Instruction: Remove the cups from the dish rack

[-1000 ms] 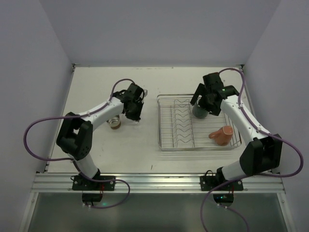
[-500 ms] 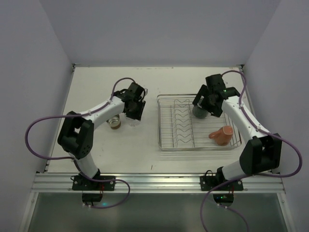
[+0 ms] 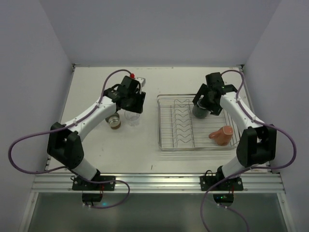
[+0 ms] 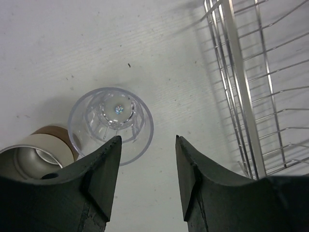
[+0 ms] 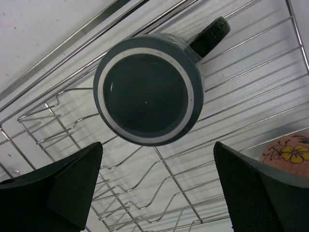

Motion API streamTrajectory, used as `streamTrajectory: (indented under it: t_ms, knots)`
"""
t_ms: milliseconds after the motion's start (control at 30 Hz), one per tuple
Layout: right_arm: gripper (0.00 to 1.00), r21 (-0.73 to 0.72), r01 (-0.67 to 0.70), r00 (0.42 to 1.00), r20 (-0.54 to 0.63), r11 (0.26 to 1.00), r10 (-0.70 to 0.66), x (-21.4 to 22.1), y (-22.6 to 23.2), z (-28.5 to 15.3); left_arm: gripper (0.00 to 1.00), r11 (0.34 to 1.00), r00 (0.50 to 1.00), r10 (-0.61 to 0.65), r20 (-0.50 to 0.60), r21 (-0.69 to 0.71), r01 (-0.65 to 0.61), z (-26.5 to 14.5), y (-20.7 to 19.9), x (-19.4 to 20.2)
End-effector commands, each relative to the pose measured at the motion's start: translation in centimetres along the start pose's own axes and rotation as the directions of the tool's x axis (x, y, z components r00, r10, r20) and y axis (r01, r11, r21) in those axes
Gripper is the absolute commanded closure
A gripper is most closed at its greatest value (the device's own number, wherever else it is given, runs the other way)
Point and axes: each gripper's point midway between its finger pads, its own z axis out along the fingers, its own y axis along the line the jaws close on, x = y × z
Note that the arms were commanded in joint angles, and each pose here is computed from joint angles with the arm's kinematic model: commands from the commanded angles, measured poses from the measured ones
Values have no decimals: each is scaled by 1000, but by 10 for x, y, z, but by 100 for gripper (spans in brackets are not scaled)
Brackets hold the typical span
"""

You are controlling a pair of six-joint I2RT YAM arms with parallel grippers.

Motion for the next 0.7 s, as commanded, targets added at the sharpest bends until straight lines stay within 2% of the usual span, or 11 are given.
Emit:
streamTrajectory:
  t_ms: [0, 233, 667]
  knots:
    - [1, -51, -3, 999, 33, 999, 5, -23, 19, 3, 47, 999, 992, 28, 123, 38, -33, -40, -10, -34]
    - [1, -42, -3, 1000, 29, 999, 4, -34, 24, 17, 47, 993, 986, 33, 162, 109, -51, -62, -22, -39]
    - [1, 19, -2, 1000, 16, 1000, 2, -43, 19, 39, 46, 989, 982, 52, 182, 125, -75, -69, -24, -40]
